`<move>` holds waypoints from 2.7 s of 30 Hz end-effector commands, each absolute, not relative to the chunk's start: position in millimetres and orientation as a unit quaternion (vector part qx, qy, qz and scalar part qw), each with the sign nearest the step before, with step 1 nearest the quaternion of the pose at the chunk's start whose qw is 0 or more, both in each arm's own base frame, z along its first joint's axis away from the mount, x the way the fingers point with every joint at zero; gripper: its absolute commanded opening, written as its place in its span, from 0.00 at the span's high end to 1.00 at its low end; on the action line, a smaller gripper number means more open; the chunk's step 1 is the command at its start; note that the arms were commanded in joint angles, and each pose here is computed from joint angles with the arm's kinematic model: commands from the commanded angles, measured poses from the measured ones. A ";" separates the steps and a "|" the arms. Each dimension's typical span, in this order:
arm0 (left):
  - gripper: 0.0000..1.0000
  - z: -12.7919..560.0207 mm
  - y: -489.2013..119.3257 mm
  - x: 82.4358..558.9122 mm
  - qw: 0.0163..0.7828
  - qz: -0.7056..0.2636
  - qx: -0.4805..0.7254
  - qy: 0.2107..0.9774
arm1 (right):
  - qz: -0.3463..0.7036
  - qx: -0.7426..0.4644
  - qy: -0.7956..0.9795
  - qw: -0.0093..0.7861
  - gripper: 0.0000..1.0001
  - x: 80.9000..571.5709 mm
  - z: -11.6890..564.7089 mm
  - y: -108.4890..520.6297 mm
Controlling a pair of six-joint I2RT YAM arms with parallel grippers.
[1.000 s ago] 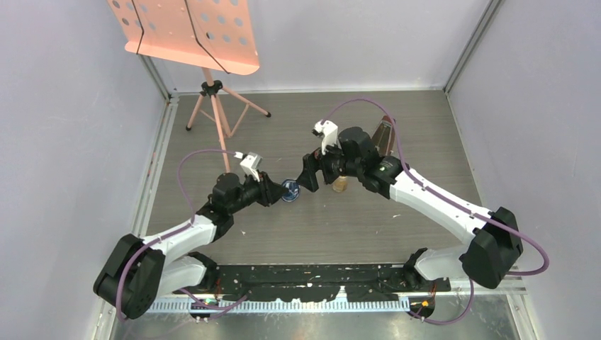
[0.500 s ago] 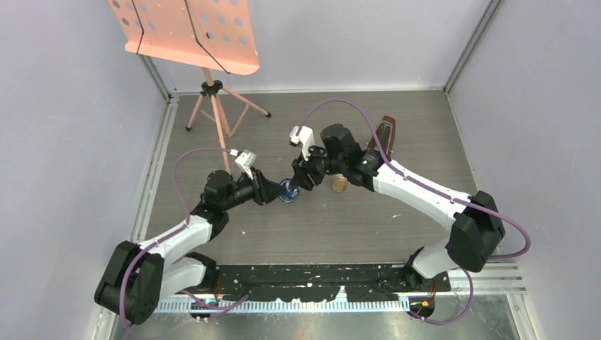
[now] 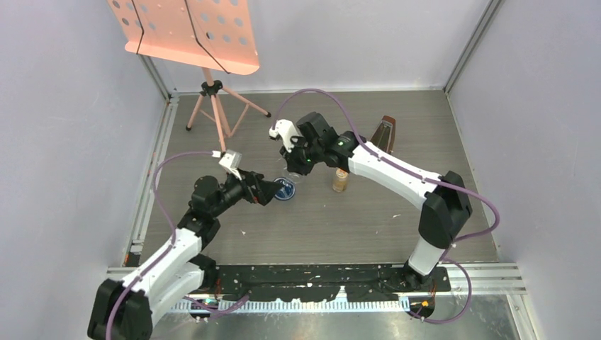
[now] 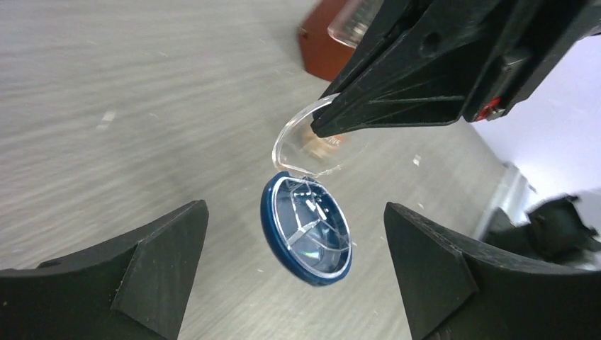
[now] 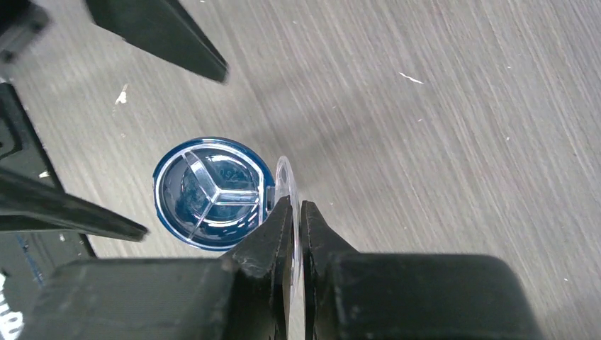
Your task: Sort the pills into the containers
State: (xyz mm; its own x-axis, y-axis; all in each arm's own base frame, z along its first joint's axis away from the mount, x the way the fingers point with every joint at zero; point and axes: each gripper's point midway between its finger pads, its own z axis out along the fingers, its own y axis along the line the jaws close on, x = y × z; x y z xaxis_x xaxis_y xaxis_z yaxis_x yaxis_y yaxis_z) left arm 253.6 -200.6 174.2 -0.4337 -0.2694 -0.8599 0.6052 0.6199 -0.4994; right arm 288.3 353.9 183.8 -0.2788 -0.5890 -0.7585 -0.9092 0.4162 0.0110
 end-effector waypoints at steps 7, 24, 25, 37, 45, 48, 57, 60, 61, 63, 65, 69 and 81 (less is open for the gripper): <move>0.01 179.1 -79.1 267.1 0.606 -0.124 -0.023 0.785 | 0.139 -0.507 0.775 0.352 0.90 326.3 169.0 363.9; 0.01 206.5 -44.2 253.4 0.630 -0.064 -0.070 0.771 | 0.090 -0.594 0.745 0.289 0.76 330.1 110.0 366.8; 0.01 206.0 -44.0 253.7 0.630 -0.063 -0.070 0.771 | 0.088 -0.592 0.747 0.289 0.74 331.3 109.1 367.4; 0.01 207.1 -38.2 255.1 0.625 -0.077 -0.139 0.764 | 0.059 -0.516 0.773 0.364 0.36 354.1 162.8 359.3; 0.01 214.3 -45.1 246.3 0.599 -0.093 -0.129 0.785 | 0.079 -0.317 0.856 0.400 0.29 368.2 214.0 297.2; 0.01 212.4 -67.7 246.3 0.600 -0.129 -0.059 0.787 | 0.076 -0.197 0.904 0.372 0.31 359.9 208.7 258.1; 0.01 210.4 -107.7 248.5 0.575 -0.203 0.013 0.793 | -0.048 -0.071 0.959 0.270 0.35 318.9 154.9 174.2; 0.01 211.1 -110.0 251.6 0.574 -0.205 0.015 0.793 | -0.044 -0.073 0.962 0.261 0.35 315.8 148.4 174.3; 0.01 211.1 -114.5 250.5 0.569 -0.214 0.023 0.793 | -0.037 -0.074 0.961 0.264 0.35 317.7 148.3 177.1; 0.01 210.1 -115.5 251.3 0.566 -0.214 0.025 0.795 | -0.023 -0.080 0.963 0.257 0.34 317.9 143.6 182.3; 0.01 210.3 -115.8 251.5 0.566 -0.215 0.025 0.795 | -0.015 -0.087 0.964 0.250 0.31 318.9 139.9 186.2; 0.01 210.0 -115.6 250.1 0.568 -0.214 0.029 0.794 | 0.003 -0.099 0.963 0.249 0.19 322.5 134.9 193.3; 0.01 205.0 -117.9 247.5 0.565 -0.214 0.049 0.795 | 0.033 -0.090 0.974 0.207 0.26 325.2 105.2 195.0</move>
State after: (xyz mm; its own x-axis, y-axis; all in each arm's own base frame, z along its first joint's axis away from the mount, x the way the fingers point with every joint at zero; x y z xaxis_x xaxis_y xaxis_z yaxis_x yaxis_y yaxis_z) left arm 242.6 -112.7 188.0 -0.4052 -0.1681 -0.8987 0.2751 0.9150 -0.2952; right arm 322.7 190.1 109.0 -0.8956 -0.1697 -0.4112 -0.1835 0.9830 -0.0059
